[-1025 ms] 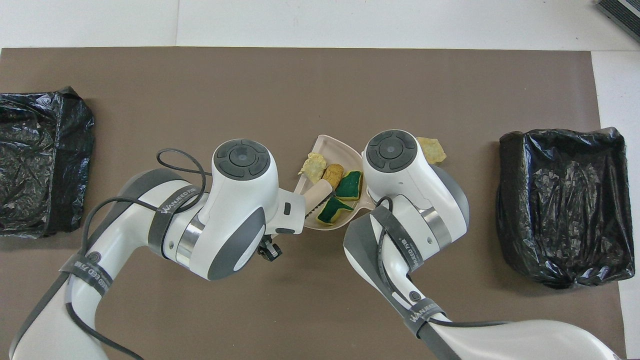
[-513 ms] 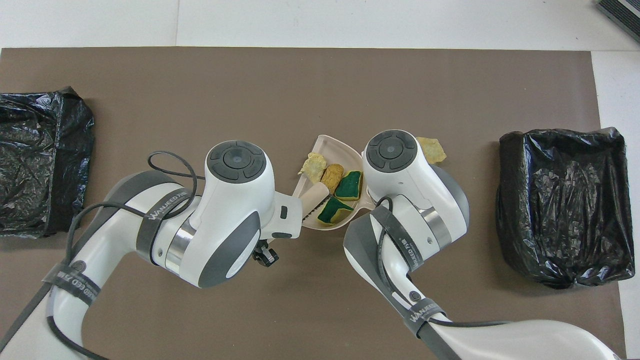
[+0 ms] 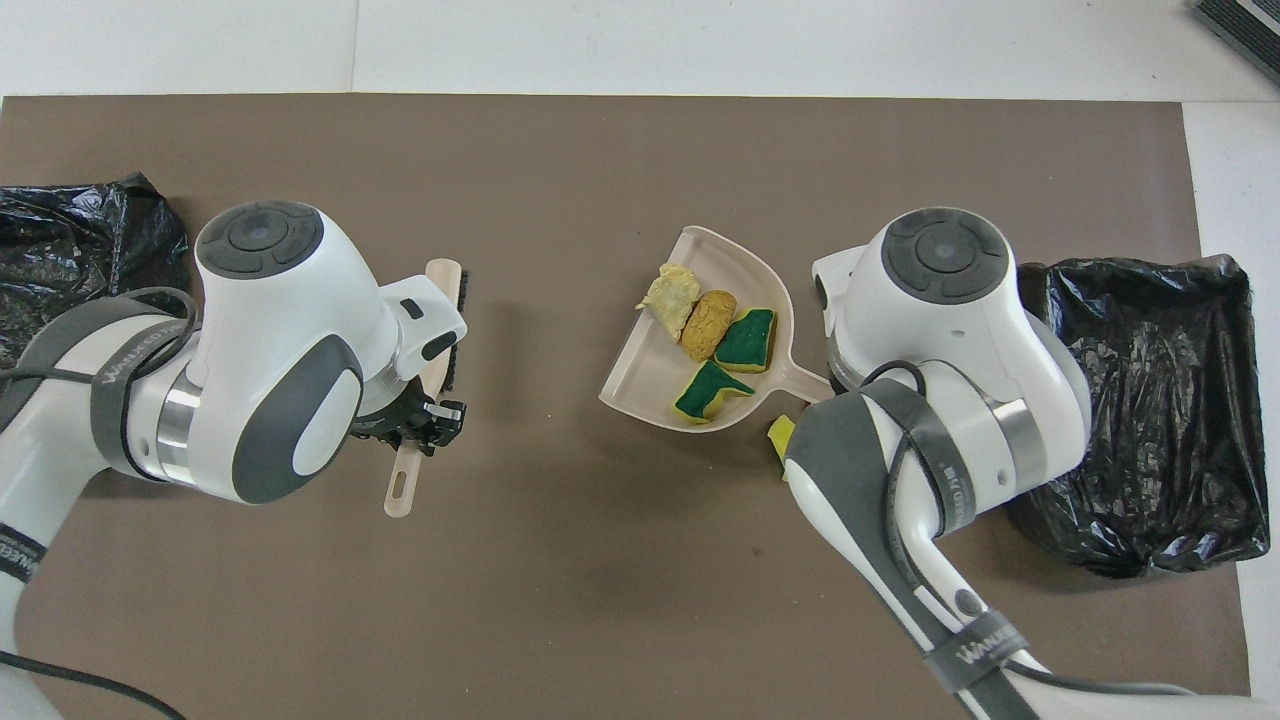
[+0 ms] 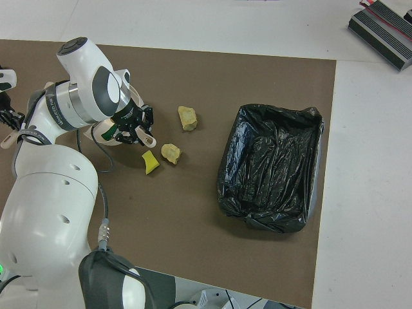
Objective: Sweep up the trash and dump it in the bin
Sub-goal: 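Carry the dustpan to the bin nearest the right gripper and tip it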
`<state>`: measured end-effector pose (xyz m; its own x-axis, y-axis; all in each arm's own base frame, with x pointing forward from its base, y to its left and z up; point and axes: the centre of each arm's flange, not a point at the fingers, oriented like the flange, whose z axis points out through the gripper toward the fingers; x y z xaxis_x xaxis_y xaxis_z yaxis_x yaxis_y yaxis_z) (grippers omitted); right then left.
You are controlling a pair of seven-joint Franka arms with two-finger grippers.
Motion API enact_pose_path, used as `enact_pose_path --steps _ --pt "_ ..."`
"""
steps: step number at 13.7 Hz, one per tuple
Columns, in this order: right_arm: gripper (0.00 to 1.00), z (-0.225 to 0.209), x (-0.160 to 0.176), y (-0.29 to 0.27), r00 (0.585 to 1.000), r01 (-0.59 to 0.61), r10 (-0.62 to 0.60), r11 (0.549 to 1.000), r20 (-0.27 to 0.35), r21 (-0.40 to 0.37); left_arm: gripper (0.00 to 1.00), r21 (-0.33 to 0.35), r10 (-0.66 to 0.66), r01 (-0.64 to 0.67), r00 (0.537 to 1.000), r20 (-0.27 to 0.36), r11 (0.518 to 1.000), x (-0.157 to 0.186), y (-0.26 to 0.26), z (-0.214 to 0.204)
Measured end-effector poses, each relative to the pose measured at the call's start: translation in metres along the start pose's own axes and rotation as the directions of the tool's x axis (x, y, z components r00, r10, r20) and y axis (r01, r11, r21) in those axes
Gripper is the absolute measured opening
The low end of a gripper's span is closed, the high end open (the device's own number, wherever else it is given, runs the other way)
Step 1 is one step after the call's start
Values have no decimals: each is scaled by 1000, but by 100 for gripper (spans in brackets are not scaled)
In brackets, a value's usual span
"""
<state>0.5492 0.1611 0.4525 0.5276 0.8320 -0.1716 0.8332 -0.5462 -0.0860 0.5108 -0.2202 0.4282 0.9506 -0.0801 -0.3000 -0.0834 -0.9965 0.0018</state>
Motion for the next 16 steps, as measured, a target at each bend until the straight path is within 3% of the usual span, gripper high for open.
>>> enact_pose_path --steps 3,8,13,14,16 --pt "32 -29 -55 35 998 -23 23 1000 -56 -1 27 -11 -86 86 996 -31 996 -27 37 21" --pt "32 -60 -166 100 994 -72 74 997 -79 31 27 -16 -99 99 994 -36 995 -128 109 77" --pt "32 -53 -335 160 989 -105 112 991 -96 78 27 -36 -125 123 990 -72 992 -192 152 123" --pt "32 -49 -370 167 991 -105 110 992 -72 69 27 -38 -124 122 990 -73 992 -196 150 130" --pt "32 -46 -419 173 994 -105 104 994 34 39 27 -41 -118 115 990 -73 992 -205 147 140"
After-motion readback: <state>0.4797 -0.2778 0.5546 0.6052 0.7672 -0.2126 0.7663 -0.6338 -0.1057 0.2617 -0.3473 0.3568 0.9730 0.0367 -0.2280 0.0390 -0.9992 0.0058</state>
